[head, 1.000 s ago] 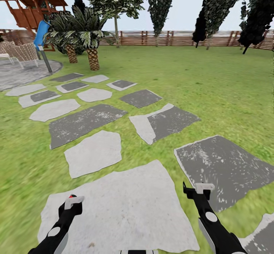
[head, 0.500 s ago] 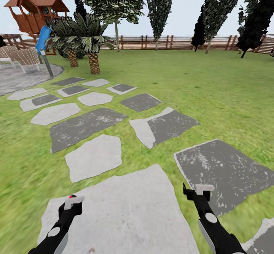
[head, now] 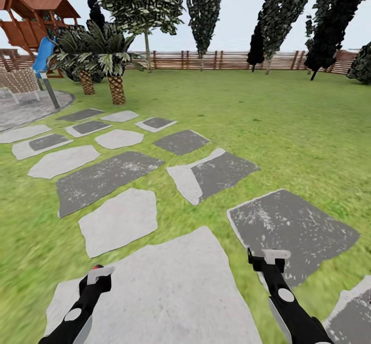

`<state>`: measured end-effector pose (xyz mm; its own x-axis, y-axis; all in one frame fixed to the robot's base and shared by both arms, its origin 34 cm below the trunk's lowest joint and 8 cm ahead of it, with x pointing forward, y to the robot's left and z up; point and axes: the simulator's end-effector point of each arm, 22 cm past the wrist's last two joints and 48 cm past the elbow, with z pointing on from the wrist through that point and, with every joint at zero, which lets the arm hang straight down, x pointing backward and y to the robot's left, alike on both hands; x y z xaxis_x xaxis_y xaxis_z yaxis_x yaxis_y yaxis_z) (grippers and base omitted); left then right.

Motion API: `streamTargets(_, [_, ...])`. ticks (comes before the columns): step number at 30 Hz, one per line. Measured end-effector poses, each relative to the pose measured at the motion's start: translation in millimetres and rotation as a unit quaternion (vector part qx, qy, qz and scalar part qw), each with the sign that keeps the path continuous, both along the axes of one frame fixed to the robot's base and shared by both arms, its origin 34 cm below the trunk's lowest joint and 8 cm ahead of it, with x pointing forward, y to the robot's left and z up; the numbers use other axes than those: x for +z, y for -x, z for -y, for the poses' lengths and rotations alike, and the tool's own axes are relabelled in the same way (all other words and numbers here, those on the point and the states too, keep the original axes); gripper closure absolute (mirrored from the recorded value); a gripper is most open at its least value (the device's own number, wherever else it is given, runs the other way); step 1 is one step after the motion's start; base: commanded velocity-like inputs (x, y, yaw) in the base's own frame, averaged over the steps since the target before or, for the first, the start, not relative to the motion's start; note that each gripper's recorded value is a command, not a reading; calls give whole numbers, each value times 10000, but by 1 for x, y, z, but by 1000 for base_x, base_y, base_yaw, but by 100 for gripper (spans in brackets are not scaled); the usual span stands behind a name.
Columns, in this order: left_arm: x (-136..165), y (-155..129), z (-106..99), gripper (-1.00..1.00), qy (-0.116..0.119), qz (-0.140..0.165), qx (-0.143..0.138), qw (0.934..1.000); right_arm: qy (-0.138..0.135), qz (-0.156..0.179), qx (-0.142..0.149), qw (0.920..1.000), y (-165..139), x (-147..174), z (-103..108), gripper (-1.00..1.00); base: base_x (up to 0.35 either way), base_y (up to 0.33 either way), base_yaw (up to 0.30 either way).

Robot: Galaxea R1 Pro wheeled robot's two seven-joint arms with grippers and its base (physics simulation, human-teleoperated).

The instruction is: In the garden, pick up the pesticide atomizer on the floor and spray pesticide onto both trees until each tree trunk is fully covered.

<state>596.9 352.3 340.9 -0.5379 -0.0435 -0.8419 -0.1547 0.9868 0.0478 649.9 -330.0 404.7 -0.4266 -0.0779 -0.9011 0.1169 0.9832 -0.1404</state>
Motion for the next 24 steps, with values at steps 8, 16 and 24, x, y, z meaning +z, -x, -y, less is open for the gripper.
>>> streamTargets(8, [16,-4,2,100,6,25,-14,10000,-3,38,4,10000,-5,18,-1,-100,0,0,-191])
streamTargets(16, [20,-6,5,100,23,70,-28,10000,0,78,3,10000,-6,22,0,-100,0,0,-191])
streamTargets(24, [27,-10,2,100,2,145,-15,9999,-7,119,2,9999,-7,26,-1,-100,0,0,-191])
